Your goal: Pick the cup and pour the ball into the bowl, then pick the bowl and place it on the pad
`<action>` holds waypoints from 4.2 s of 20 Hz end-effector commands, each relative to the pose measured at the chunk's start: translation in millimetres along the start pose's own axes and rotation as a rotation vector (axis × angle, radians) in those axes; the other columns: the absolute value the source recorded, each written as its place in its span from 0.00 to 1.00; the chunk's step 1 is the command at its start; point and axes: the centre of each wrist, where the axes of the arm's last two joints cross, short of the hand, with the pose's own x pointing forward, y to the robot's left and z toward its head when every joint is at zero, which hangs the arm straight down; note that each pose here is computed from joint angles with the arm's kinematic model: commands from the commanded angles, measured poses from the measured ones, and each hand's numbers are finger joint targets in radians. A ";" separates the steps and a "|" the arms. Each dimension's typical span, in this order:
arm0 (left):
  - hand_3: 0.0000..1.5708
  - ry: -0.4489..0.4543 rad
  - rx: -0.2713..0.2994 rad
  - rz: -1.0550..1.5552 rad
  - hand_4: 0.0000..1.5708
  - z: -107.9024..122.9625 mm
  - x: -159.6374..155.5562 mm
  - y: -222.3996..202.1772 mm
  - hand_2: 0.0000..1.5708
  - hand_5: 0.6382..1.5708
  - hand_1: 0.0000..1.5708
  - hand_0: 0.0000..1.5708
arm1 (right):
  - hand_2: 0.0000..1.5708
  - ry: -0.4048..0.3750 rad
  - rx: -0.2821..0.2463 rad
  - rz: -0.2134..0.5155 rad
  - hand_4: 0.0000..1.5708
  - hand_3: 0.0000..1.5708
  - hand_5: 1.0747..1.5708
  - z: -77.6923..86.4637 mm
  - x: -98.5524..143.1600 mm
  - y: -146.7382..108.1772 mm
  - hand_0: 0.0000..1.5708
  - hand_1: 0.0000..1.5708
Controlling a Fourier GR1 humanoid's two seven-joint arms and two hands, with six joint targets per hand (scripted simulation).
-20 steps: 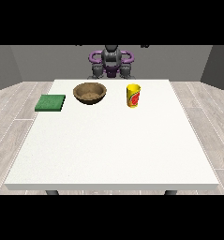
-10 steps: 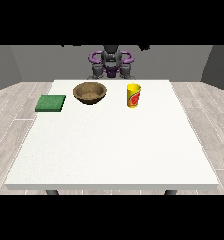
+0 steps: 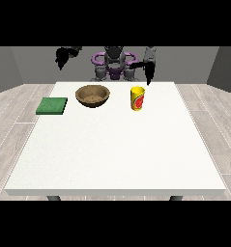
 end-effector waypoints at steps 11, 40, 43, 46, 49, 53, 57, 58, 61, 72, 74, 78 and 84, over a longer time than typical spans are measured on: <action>0.00 0.101 -0.037 -0.022 0.09 -15.0 -86.9 20.6 0.00 0.85 0.00 0.00 | 0.00 0.032 -0.019 -0.008 0.43 0.00 0.98 -7.5 -20.8 -26.5 0.00 0.00; 1.00 0.090 -0.037 -0.640 0.89 -34.1 -112.2 -35.2 1.00 0.91 0.83 0.83 | 0.00 0.215 -0.025 -0.019 0.41 0.18 0.99 -7.6 -22.6 -130.3 0.00 0.00; 1.00 -0.012 -0.073 -0.896 0.90 -37.0 -113.7 -47.7 1.00 0.97 0.86 0.86 | 0.00 0.184 -0.008 -0.029 0.41 0.15 0.99 -22.0 -16.0 -126.0 0.00 0.00; 1.00 -0.013 -0.120 -1.076 0.93 -45.2 -111.6 -56.9 1.00 0.96 0.86 0.86 | 0.00 0.197 -0.024 -0.024 0.43 0.10 0.98 -23.4 -11.9 -151.2 0.00 0.00; 1.00 0.078 -0.186 -1.177 0.93 -34.0 -120.0 -78.9 1.00 0.96 0.86 0.86 | 0.00 0.276 -0.037 -0.058 0.43 0.06 0.98 -4.7 -40.1 -141.4 0.00 0.00; 1.00 0.026 -0.294 -1.259 0.92 -53.4 -90.9 -133.3 1.00 0.97 0.86 0.86 | 0.00 0.308 -0.131 -0.037 0.44 0.00 0.98 13.1 -59.8 -168.5 0.00 0.00; 1.00 0.029 -0.324 -1.413 0.94 -65.2 -74.9 -151.4 1.00 0.96 0.85 0.85 | 0.00 0.328 -0.092 -0.062 0.45 0.08 0.98 18.5 -62.6 -179.6 0.00 0.00; 1.00 0.011 -0.304 -1.455 0.94 -66.2 -67.7 -160.5 1.00 0.95 0.83 0.83 | 0.00 0.334 -0.072 -0.051 0.45 0.11 0.98 5.9 -68.5 -164.5 0.00 0.00; 1.00 -0.083 -0.286 -1.620 0.84 -79.9 -57.8 -167.1 1.00 0.99 0.87 0.87 | 0.00 0.325 -0.081 -0.072 0.44 0.10 0.97 4.8 -70.8 -161.3 0.00 0.00; 0.99 -0.160 -0.462 -1.946 0.69 -44.7 -45.9 -202.0 0.79 1.00 0.16 0.16 | 0.00 0.313 -0.039 -0.061 0.44 0.21 0.96 -19.6 -81.8 -135.5 0.00 0.00; 1.00 -0.191 -0.496 -1.983 0.71 -45.5 -34.1 -211.4 0.79 1.00 0.12 0.12 | 0.00 0.357 -0.058 -0.063 0.44 0.22 0.96 -3.2 -88.2 -150.4 0.00 0.00; 0.98 -0.150 -0.549 -1.939 0.70 -40.0 -37.5 -206.4 0.67 1.00 0.00 0.00 | 0.00 0.405 -0.067 -0.059 0.45 0.11 0.96 24.1 -98.9 -148.2 0.00 0.00; 0.92 0.063 -0.272 -1.440 0.81 -72.7 -37.2 -130.7 1.00 1.00 0.66 0.66 | 0.00 0.421 -0.100 -0.055 0.46 0.09 0.95 20.6 -88.8 -148.6 0.00 0.00</action>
